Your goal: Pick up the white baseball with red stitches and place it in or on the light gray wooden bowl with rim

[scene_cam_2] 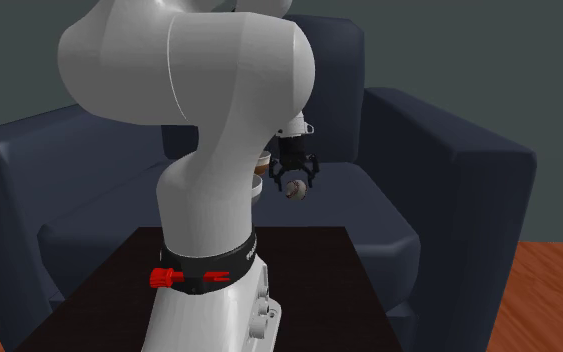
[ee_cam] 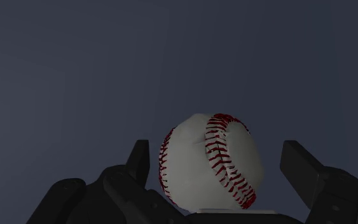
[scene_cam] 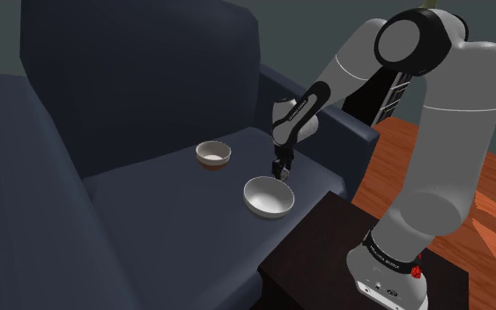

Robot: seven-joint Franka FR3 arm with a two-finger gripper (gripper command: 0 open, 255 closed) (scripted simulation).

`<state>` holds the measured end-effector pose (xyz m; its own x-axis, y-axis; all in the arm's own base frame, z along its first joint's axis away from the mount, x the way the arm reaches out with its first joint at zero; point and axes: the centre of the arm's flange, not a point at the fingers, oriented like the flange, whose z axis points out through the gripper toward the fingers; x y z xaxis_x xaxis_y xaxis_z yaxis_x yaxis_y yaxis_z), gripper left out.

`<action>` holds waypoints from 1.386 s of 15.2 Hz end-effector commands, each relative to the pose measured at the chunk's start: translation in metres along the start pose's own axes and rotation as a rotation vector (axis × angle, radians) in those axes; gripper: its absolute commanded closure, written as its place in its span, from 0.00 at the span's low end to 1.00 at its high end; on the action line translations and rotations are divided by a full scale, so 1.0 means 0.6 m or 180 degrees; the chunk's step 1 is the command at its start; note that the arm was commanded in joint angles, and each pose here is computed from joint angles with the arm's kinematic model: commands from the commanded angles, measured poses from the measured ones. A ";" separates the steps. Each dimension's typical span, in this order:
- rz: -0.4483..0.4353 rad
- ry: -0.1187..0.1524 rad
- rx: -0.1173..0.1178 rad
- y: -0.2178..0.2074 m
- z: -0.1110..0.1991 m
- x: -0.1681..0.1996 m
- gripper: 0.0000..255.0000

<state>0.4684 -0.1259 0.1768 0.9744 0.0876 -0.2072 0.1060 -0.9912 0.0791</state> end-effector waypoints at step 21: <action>0.0000 0.0000 0.0000 0.008 -0.094 -0.020 1.00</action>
<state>0.4684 -0.1258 0.2290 0.9744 0.0877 -0.2068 0.1060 -0.9912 0.0791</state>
